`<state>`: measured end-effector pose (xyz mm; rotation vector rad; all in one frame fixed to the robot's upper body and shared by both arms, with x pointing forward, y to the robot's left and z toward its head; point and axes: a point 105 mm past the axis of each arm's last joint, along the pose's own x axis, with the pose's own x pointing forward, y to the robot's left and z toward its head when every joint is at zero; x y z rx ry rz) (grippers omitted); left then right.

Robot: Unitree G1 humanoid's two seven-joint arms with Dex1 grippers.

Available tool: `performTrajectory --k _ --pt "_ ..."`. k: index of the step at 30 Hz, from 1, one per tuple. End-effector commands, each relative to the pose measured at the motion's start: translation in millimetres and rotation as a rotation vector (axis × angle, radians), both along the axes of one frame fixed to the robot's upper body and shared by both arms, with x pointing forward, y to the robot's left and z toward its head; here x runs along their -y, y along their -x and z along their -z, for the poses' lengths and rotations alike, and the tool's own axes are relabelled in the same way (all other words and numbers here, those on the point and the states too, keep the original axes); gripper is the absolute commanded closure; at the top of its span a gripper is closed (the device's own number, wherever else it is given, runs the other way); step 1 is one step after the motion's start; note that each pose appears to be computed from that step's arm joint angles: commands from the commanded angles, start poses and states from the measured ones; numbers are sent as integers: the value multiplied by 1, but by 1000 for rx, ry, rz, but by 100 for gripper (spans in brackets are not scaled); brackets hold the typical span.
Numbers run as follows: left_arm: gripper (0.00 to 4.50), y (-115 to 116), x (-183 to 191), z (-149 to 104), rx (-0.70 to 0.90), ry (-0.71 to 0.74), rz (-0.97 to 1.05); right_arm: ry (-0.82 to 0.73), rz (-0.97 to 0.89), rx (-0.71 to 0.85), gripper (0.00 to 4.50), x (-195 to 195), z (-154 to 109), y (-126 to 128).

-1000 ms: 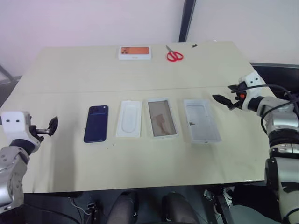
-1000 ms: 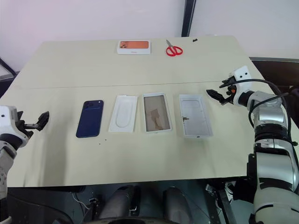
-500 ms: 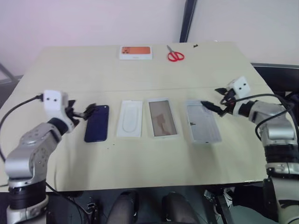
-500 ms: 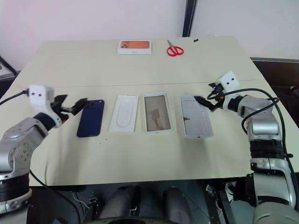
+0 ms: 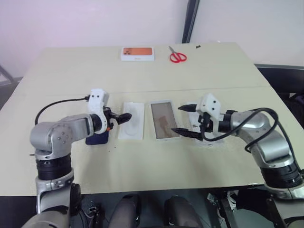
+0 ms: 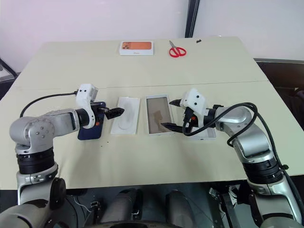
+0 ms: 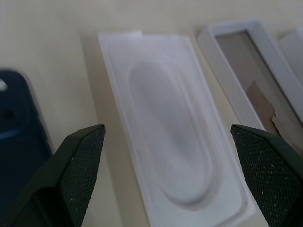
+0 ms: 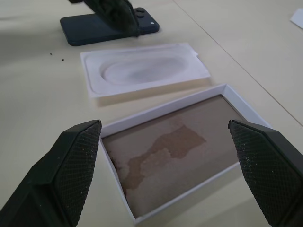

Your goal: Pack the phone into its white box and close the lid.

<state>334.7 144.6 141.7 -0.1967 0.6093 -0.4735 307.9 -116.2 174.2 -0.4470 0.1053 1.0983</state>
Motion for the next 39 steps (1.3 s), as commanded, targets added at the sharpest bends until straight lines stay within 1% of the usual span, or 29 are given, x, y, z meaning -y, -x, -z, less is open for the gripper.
performTrajectory --k 1,5,7,12,13,15,16,20,22,30,32,34,37,39 --pt "3 -3 -5 -1 -36 -2 -52 -12 -22 45 0 -6 -11 1" --pt "3 -4 -1 5 -64 -15 -57 -15 -23 41 0 -8 -8 2" --pt "3 -8 -4 8 -79 -39 -91 -18 -20 38 0 -8 -5 2" --pt "3 -12 7 5 -91 16 -61 -31 -9 38 0 -11 -3 2" --pt "27 -12 9 5 -92 28 -58 -33 -8 39 0 -12 -3 2" --pt "89 -13 8 6 -100 45 -71 -37 -5 41 0 -13 -2 3" --pt "132 -13 5 7 -104 47 -82 -39 -4 42 0 -14 -2 4" --pt "349 -13 -5 10 -114 56 -130 -47 2 43 0 -15 0 6" --pt "447 -13 -11 10 -111 60 -160 -49 5 42 0 -16 1 7" --pt "447 -13 -21 4 -80 80 -202 -56 15 39 0 -16 3 10" --pt "447 -13 -20 1 -69 134 -201 -55 17 41 0 -16 2 10" --pt "447 -14 -22 -10 -31 219 -209 -52 17 45 0 -16 1 10" --pt "447 -15 -21 -38 75 379 -187 -47 18 54 0 -14 -2 9" --pt "447 -14 -13 -52 114 443 -151 -43 23 61 0 -13 -4 8"
